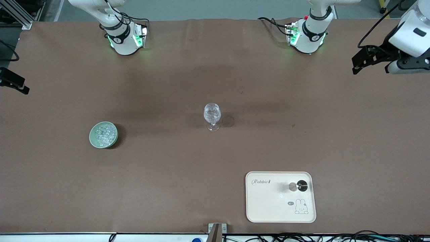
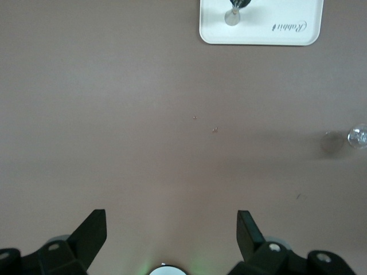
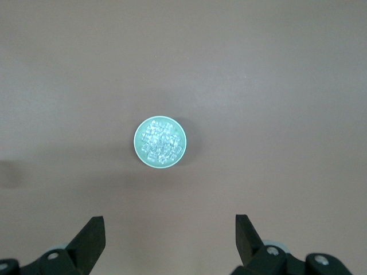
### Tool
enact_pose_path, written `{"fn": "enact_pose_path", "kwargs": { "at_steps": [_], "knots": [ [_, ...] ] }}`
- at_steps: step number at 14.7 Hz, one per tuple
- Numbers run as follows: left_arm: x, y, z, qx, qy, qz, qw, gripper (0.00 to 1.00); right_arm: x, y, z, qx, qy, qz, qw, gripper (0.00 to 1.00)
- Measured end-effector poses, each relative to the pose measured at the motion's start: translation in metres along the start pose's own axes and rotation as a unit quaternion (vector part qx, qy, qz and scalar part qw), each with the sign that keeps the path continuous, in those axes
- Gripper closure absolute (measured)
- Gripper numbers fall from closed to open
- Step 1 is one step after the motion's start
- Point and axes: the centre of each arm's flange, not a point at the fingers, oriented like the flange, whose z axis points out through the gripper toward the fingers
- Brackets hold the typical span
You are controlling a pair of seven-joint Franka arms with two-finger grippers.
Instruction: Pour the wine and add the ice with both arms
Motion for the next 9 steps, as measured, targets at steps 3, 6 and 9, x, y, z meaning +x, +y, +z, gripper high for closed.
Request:
{"fn": "enact_pose_path", "kwargs": {
  "at_steps": [3, 6, 9],
  "knots": [
    [-0.014, -0.006, 0.000, 0.000, 0.003, 0.004, 1.000, 0.00, -0.001, 0.002, 0.000, 0.000, -0.004, 0.011, 1.000, 0.00],
    [-0.016, -0.006, -0.002, 0.000, 0.009, 0.005, 1.000, 0.00, -0.002, 0.011, 0.000, 0.000, -0.002, 0.020, 1.000, 0.00],
    [-0.015, -0.006, -0.002, -0.001, 0.009, 0.005, 1.000, 0.00, -0.003, 0.023, -0.004, -0.001, 0.002, 0.032, 0.999, 0.00]
  ]
}}
